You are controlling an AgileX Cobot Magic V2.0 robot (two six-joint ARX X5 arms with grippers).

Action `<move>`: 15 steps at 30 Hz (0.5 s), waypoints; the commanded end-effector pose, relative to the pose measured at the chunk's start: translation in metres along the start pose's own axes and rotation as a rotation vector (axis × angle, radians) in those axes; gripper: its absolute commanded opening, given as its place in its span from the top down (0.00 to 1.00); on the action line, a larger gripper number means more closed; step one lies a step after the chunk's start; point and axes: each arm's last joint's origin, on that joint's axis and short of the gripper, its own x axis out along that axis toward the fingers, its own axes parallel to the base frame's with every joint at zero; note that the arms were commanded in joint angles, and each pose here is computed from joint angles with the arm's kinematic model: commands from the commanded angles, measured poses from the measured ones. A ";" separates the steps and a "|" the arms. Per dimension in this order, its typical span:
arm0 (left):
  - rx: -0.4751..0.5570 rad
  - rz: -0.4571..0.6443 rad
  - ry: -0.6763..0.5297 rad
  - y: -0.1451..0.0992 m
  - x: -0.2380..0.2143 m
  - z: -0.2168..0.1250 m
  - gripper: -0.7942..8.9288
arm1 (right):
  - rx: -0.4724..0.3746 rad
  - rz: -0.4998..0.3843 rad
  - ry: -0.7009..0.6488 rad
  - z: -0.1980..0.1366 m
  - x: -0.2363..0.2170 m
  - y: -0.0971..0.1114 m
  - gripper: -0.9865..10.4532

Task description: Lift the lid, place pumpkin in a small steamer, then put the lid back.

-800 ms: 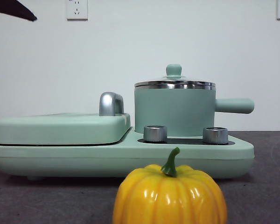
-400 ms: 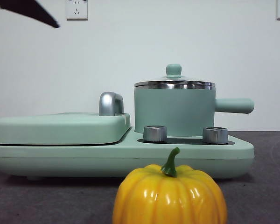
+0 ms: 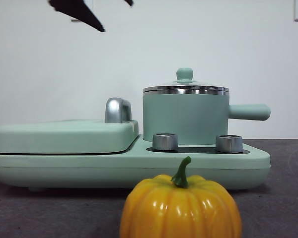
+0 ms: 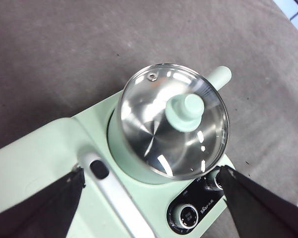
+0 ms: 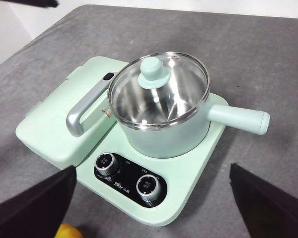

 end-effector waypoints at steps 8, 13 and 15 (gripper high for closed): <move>0.026 -0.037 0.153 -0.013 0.049 0.038 0.47 | -0.008 0.007 -0.013 0.004 -0.001 0.001 0.48; 0.057 -0.010 0.213 -0.021 0.083 0.038 0.47 | -0.009 0.007 -0.014 0.004 -0.001 0.001 0.48; 0.074 -0.002 0.218 -0.026 0.095 0.037 0.47 | -0.010 0.007 -0.015 0.004 -0.001 0.001 0.48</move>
